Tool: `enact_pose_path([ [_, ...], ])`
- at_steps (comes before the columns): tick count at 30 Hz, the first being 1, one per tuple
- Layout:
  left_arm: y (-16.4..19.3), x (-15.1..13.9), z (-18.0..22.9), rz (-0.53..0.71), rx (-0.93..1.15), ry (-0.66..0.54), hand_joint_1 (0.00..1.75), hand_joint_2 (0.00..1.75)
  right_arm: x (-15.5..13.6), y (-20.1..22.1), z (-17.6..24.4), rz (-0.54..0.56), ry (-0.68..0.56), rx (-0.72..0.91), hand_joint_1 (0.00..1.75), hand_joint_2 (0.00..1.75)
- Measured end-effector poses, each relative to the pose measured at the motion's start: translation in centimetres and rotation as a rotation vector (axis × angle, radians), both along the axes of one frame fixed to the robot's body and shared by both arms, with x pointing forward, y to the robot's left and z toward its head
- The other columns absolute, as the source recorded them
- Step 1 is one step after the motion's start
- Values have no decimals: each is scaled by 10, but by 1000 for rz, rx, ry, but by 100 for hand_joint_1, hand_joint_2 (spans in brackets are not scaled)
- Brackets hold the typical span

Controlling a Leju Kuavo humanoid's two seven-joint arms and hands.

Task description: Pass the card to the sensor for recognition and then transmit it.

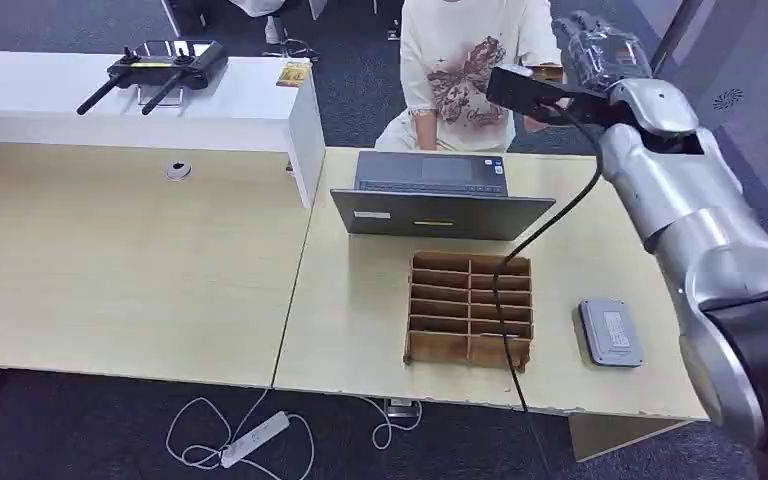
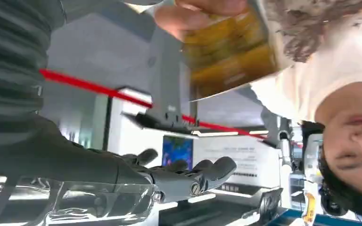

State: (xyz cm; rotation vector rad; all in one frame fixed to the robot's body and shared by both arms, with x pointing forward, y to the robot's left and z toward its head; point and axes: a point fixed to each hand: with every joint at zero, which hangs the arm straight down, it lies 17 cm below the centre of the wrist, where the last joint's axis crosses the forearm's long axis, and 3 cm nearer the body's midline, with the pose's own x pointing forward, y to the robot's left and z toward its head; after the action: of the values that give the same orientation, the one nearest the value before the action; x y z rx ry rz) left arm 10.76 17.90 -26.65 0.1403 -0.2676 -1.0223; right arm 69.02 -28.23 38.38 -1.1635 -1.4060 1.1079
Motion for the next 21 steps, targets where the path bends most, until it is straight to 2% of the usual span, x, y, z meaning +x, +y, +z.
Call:
enact_pose_path([
  [4,0,0,0,6,1,-3,0,0,-2,4,13,89,-28,253,0,175],
  [10,0,2,0,11,-2,-13,0,0,-18,11,36,331,-69,756,0,175],
  [15,1,3,0,18,1,-20,0,0,-38,-3,54,515,-135,1109,0,175],
  [18,1,3,0,19,0,-21,0,0,-52,-14,59,600,-166,1274,0,175],
  [21,1,3,0,19,0,-21,0,0,-63,-28,56,641,-198,1382,0,175],
])
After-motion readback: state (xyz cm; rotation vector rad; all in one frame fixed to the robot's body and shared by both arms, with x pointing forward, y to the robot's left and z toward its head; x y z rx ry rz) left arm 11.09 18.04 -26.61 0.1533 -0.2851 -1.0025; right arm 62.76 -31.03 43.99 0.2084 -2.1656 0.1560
